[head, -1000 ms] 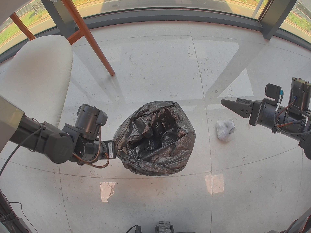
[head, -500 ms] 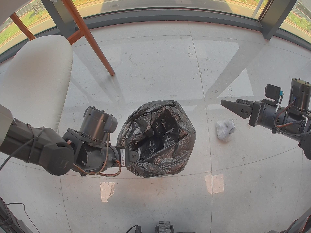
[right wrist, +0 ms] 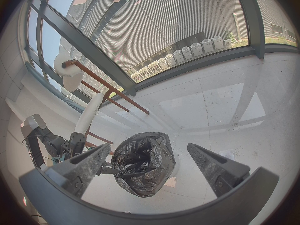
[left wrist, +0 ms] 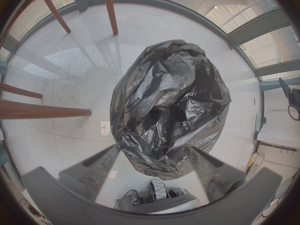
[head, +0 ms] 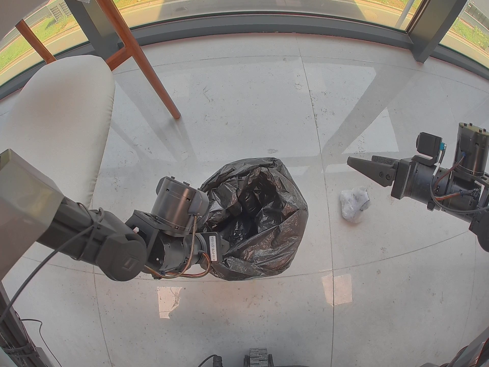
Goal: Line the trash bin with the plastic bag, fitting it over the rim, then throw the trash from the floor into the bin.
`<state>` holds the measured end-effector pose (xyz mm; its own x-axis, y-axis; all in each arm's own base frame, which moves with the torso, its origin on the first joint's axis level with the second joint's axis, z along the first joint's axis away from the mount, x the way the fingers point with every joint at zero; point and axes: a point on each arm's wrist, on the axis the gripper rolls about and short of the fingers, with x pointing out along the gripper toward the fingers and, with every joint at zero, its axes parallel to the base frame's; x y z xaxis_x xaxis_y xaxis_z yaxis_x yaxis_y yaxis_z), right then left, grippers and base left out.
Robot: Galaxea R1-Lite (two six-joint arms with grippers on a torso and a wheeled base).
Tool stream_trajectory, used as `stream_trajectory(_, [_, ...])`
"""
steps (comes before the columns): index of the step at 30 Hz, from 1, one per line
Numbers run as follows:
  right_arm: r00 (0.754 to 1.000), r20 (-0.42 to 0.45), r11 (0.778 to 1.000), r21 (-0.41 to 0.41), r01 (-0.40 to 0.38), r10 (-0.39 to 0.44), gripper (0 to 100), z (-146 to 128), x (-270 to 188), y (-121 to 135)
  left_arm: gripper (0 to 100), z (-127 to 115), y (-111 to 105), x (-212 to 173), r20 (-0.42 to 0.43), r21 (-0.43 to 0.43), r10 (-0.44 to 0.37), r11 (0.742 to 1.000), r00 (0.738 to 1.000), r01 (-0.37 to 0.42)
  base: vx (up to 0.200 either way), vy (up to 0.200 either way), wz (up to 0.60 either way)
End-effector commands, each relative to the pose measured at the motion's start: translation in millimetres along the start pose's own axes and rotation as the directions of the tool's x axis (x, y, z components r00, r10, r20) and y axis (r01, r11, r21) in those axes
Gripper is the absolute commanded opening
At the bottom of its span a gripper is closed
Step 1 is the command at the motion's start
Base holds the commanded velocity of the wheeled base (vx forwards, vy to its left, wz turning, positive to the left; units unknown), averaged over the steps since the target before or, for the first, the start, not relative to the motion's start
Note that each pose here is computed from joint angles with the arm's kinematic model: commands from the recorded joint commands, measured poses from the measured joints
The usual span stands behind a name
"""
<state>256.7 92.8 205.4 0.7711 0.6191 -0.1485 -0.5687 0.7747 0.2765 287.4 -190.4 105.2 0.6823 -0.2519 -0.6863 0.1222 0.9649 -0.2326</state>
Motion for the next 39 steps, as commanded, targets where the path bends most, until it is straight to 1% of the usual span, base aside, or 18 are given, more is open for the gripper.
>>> stream_trajectory(1, [1.000, -0.001, 1.000, -0.001, -0.001, 0.001, 100, 0, 1, 0, 0, -9, 2, 14, -0.038, 0.009, 0.028, 1.000, 0.999, -0.028, 0.000, 0.000, 0.00])
stream_trajectory(6, [1.000, -0.004, 1.000, 0.002, 0.000, 0.000, 100, -1, 1, 0, 0, -11, 8, 15, -0.047, 0.005, 0.051, 0.999, 0.998, -0.050, 0.000, 0.000, 0.00])
stream_trajectory(13, [1.000, -0.002, 1.000, 0.001, 0.001, -0.001, 100, -1, 1, 0, 0, -7, 34, 18, -0.048, -0.013, 0.119, 0.993, 0.992, -0.120, 0.000, 0.000, 0.00])
stream_trajectory(14, [1.000, 0.000, 1.000, 0.001, 0.001, -0.001, 100, 0, 1, 0, 0, -7, 40, 19, -0.051, -0.019, 0.133, 0.991, 0.990, -0.134, 0.000, 0.000, 0.00])
stream_trajectory(17, [1.000, -0.002, 1.000, 0.001, -0.001, 0.001, 100, -1, 1, 0, 0, -5, 47, 19, -0.051, -0.033, 0.149, 0.988, 0.988, -0.151, 0.000, 0.000, 0.00])
stream_trajectory(18, [1.000, -0.005, 1.000, 0.001, 0.002, -0.002, 100, -1, 1, -1, 0, -3, 54, 20, -0.052, -0.046, 0.162, 0.985, 0.985, -0.164, 0.000, 0.000, 0.00])
stream_trajectory(29, [1.000, -0.003, 1.000, 0.000, 0.001, -0.001, 100, -1, 1, -1, 0, -5, 49, 15, -0.049, -0.037, 0.146, 0.988, 0.988, -0.148, 0.000, 0.000, 0.00])
stream_trajectory(30, [1.000, -0.003, 1.000, 0.000, 0.001, -0.001, 100, -1, 1, -1, 100, -6, 49, 12, -0.051, -0.035, 0.145, 0.989, 0.988, -0.147, 0.000, 0.000, 0.00])
stream_trajectory(34, [1.000, -0.001, 1.000, 0.002, 0.004, -0.004, 100, -1, 0, -1, 100, -13, 52, 0, -0.057, -0.027, 0.145, 0.989, 0.988, -0.147, 0.000, 0.000, 0.00])
stream_trajectory(36, [1.000, 0.003, 1.000, 0.003, 0.014, -0.014, 100, 0, -1, -3, 100, -19, 48, -10, -0.059, -0.012, 0.130, 0.991, 0.990, -0.131, 0.000, 0.000, 0.00])
stream_trajectory(38, [0.999, 0.004, 0.999, 0.008, 0.035, -0.035, 100, 0, -4, -9, 100, -28, 50, -25, -0.068, -0.002, 0.115, 0.993, 0.991, -0.116, 0.000, 0.000, 0.00])
stream_trajectory(39, [0.998, -0.002, 0.998, 0.016, 0.058, -0.058, 100, -1, -7, -14, 100, -35, 52, -33, -0.081, 0.005, 0.102, 0.995, 0.991, -0.102, 0.000, 0.000, 0.00])
